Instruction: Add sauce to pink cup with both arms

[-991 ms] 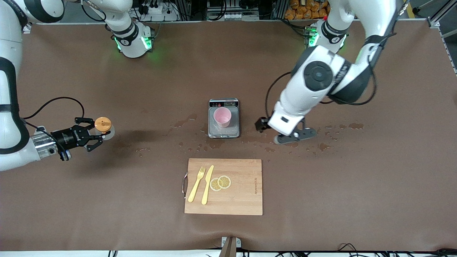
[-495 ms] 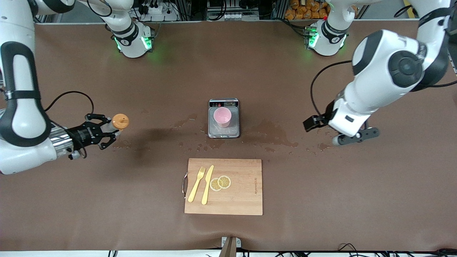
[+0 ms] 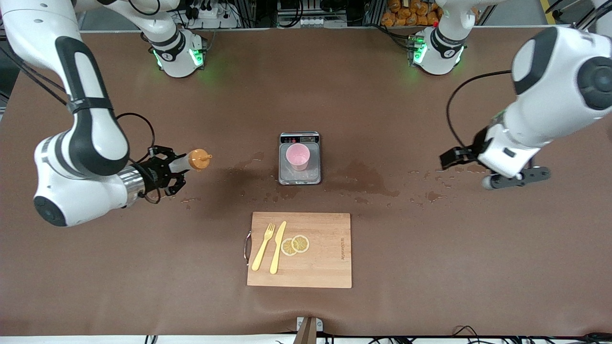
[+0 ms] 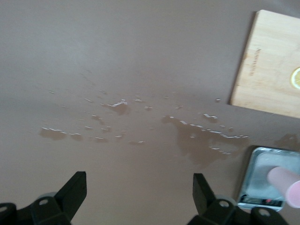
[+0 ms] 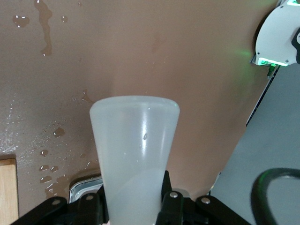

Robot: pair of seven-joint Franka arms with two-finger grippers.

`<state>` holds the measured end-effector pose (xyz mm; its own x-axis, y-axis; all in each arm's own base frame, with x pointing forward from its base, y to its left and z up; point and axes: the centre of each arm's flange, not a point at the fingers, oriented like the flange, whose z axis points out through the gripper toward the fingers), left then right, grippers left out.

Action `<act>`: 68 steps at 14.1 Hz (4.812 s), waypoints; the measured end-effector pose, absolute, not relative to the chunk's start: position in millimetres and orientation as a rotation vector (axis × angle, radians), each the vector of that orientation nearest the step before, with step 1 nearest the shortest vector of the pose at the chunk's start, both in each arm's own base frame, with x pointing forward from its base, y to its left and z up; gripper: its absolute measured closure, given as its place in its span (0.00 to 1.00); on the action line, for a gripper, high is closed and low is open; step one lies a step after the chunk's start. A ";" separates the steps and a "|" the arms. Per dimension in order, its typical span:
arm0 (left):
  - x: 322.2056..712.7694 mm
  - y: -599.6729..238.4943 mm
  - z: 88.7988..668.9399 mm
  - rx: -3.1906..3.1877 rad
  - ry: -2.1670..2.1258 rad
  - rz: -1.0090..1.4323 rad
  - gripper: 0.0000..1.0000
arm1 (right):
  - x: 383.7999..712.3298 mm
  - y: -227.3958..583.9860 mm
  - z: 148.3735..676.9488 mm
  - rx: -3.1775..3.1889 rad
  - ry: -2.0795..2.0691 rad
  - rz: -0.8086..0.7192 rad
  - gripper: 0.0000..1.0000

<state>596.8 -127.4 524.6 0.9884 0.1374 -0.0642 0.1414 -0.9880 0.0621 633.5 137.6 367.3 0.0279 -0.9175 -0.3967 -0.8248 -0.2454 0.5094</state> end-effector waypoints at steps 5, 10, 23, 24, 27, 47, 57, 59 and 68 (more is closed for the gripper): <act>583.0 -139.4 528.1 3.145 0.018 -0.138 0.00 | 624.3 197.3 383.3 2.062 -1.885 -0.841 0.60; 563.7 -134.4 550.6 3.169 -0.114 -0.167 0.00 | 610.7 249.9 379.8 1.987 -1.935 -0.659 0.60; 543.2 -98.1 595.8 3.174 0.024 -0.069 0.00 | 578.6 316.6 341.2 1.839 -1.913 -0.297 0.60; 542.8 -99.0 595.2 3.175 0.008 -0.073 0.00 | 576.6 320.2 339.1 1.833 -1.911 -0.274 0.60; 542.8 -96.8 593.0 3.174 -0.059 -0.083 0.00 | 570.3 331.6 327.4 1.818 -1.891 -0.194 0.60; 536.6 -68.2 604.4 3.121 -0.159 -0.101 0.00 | 561.2 348.0 306.3 1.815 -1.838 -0.085 0.64; 535.8 -68.8 606.5 3.121 -0.160 -0.094 0.00 | 636.5 185.2 390.9 2.001 -1.961 -0.697 0.64; 535.3 -67.2 608.1 3.121 -0.156 -0.089 0.00 | 645.6 131.2 404.4 2.068 -1.971 -0.875 0.64; 534.5 -64.5 611.5 3.121 -0.149 -0.079 0.00 | 651.8 -58.0 366.2 2.244 -2.060 -1.584 0.64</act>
<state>534.5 -64.5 611.5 0.9942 -0.0953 -0.0497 -0.0945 -0.9954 0.0180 651.8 -58.0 366.2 -0.1213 -0.6351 -0.7628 -0.9004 -0.2531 0.3539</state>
